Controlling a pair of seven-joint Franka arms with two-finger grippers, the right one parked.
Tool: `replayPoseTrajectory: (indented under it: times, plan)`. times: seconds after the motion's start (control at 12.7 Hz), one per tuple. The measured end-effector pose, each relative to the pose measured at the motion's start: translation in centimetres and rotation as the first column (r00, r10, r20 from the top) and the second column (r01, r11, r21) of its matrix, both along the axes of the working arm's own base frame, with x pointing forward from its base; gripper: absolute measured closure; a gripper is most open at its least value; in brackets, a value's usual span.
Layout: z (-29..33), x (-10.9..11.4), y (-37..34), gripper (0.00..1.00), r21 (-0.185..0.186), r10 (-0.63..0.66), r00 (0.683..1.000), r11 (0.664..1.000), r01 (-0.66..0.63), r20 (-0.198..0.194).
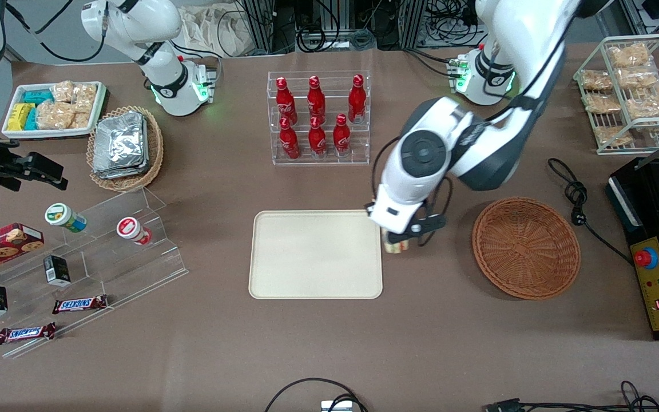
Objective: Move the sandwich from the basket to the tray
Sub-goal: 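Carry the held sandwich over the cream tray and lower it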
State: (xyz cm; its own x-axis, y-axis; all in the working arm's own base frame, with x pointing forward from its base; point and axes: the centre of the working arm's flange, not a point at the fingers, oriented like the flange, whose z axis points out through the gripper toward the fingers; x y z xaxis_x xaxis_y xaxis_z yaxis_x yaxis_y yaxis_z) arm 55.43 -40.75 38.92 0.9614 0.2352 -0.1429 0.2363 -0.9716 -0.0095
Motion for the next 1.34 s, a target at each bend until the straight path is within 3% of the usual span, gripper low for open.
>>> replayPoseTrajectory:
  times: [0.16, 0.31, 0.47, 0.94, 1.34]
  plan:
    - [-4.1, 0.3, -2.4, 0.83, 0.008, -0.092, 0.996, 0.996, 0.092, -0.011]
    - [-8.6, 0.3, -4.3, 0.83, 0.025, -0.175, 0.984, 0.984, 0.175, 0.012]
    - [-12.2, -0.3, -6.0, 0.83, 0.044, -0.222, 0.975, 0.974, 0.221, 0.010]
    - [-15.6, 1.6, -6.1, 0.83, 0.023, -0.229, 0.973, 0.973, 0.229, 0.026]
    - [-15.4, 1.9, -6.0, 0.35, 0.025, -0.218, 0.975, 0.976, 0.217, 0.033]
